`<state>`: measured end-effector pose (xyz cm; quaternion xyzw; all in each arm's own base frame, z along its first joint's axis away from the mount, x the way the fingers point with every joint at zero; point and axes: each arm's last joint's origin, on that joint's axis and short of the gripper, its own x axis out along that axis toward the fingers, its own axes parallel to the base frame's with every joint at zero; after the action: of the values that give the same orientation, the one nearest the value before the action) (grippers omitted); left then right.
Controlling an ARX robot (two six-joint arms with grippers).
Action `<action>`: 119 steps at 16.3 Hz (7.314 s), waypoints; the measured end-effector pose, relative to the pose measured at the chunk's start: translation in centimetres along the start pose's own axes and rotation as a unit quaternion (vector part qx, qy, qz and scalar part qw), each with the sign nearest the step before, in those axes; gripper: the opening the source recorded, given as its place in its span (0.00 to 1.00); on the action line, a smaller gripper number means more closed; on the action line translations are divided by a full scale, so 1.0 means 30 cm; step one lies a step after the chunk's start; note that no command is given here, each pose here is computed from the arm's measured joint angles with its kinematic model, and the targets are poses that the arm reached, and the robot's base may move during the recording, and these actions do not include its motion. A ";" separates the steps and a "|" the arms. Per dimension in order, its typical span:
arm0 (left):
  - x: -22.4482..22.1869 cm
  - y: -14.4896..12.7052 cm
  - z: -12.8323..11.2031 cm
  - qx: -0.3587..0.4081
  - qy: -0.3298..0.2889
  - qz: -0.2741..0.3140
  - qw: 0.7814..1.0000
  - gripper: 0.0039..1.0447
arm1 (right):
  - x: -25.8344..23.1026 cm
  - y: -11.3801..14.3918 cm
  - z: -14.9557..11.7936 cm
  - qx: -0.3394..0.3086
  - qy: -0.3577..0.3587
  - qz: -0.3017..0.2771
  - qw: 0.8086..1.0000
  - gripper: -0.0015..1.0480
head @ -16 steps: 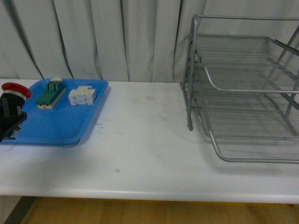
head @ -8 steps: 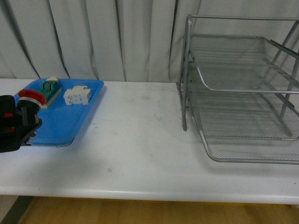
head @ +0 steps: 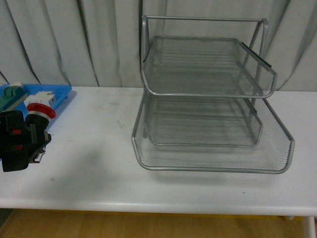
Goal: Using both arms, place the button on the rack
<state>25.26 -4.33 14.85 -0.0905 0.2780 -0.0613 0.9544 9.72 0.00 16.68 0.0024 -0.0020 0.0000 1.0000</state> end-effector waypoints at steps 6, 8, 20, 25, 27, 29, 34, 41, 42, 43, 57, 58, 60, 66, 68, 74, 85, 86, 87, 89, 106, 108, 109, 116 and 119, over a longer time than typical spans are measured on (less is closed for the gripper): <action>0.002 -0.012 -0.003 0.003 0.000 -0.006 1.000 0.34 | 0.000 0.000 0.000 0.000 0.000 0.000 1.000 0.94; 0.014 -0.033 -0.020 0.007 0.012 -0.014 1.000 0.34 | 0.000 0.000 0.000 0.000 0.000 -0.001 1.000 0.94; 0.258 -0.464 0.026 0.103 0.079 -0.144 0.981 0.34 | 0.000 0.000 0.000 0.000 0.000 -0.001 1.000 0.94; 0.393 -0.458 0.078 0.105 0.113 -0.111 0.982 0.34 | 0.000 0.000 0.000 0.000 0.000 -0.001 1.000 0.94; 0.455 -0.457 0.090 0.110 0.130 -0.095 0.981 0.34 | 0.000 0.000 0.000 0.000 0.000 -0.001 1.000 0.94; 0.491 -0.463 0.114 0.109 0.133 -0.089 0.981 0.34 | 0.000 0.000 0.000 0.000 0.000 -0.001 1.000 0.94; 0.553 -0.479 0.170 0.094 0.135 -0.086 0.983 0.61 | 0.000 0.000 0.000 0.000 0.000 -0.001 1.000 0.94; 0.413 -0.474 0.227 0.093 0.073 -0.117 0.986 0.94 | 0.000 0.000 0.000 0.000 0.000 0.000 1.000 0.94; 0.347 -0.467 0.248 0.098 0.049 -0.127 0.986 0.94 | 0.000 0.000 0.000 0.000 0.000 -0.001 1.000 0.94; 0.278 -0.445 0.247 0.102 0.027 -0.138 0.985 0.94 | 0.000 0.000 0.000 0.000 0.000 0.000 1.000 0.94; -0.380 0.055 -0.006 0.084 -0.283 0.056 0.954 0.01 | 0.000 0.000 0.000 0.000 0.000 0.000 1.000 0.94; -0.384 0.082 -0.031 0.084 -0.275 0.058 0.956 0.01 | 0.000 0.000 0.000 0.000 0.000 0.000 1.000 0.94; -0.392 0.092 -0.062 0.082 -0.273 0.065 0.956 0.01 | 0.000 0.000 0.000 0.000 0.000 0.000 1.000 0.94; -0.418 0.093 -0.124 0.084 -0.274 0.059 0.956 0.01 | 0.000 0.000 0.000 0.000 0.000 0.000 1.000 0.94; -0.431 0.093 -0.137 0.084 -0.281 0.059 0.954 0.01 | 0.000 0.000 0.000 0.000 0.000 0.000 1.000 0.94; -0.443 0.095 -0.166 0.085 -0.287 0.058 0.952 0.01 | 0.000 0.000 0.000 0.000 0.000 0.000 1.000 0.94; -0.470 0.096 -0.203 0.083 -0.265 0.060 0.959 0.01 | 0.000 0.000 0.000 0.000 0.000 0.000 1.000 0.94; -0.486 0.095 -0.213 0.084 -0.275 0.059 0.956 0.01 | 0.000 0.000 0.000 0.000 0.000 -0.001 1.000 0.94; -0.492 0.093 -0.205 0.084 -0.283 0.060 0.954 0.01 | 0.000 0.000 0.001 -0.001 -0.001 0.000 1.000 0.94; -0.487 0.094 -0.212 0.084 -0.278 0.059 0.955 0.01 | 0.000 0.000 0.000 -0.001 0.000 0.000 1.000 0.94; -0.487 0.094 -0.212 0.085 -0.277 0.059 0.955 0.94 | 0.694 0.395 0.037 0.099 0.337 0.144 0.925 0.81; -0.487 0.094 -0.212 0.085 -0.277 0.059 0.955 0.94 | 0.678 0.428 0.007 0.086 0.365 0.154 0.914 0.62; -0.487 0.094 -0.212 0.085 -0.277 0.059 0.955 0.94 | 0.674 0.438 -0.002 0.080 0.370 0.158 0.912 0.55; -0.487 0.094 -0.212 0.085 -0.277 0.059 0.955 0.94 | 0.627 0.576 -0.164 0.008 0.430 0.195 0.881 0.02; -0.487 0.094 -0.212 0.085 -0.277 0.060 0.955 0.94 | 0.650 0.622 -0.203 0.001 0.438 0.193 0.878 0.02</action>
<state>9.76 -0.01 16.58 -0.0054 0.0011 -0.0004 1.0000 29.24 18.70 10.77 0.0028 0.4355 0.1942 0.8790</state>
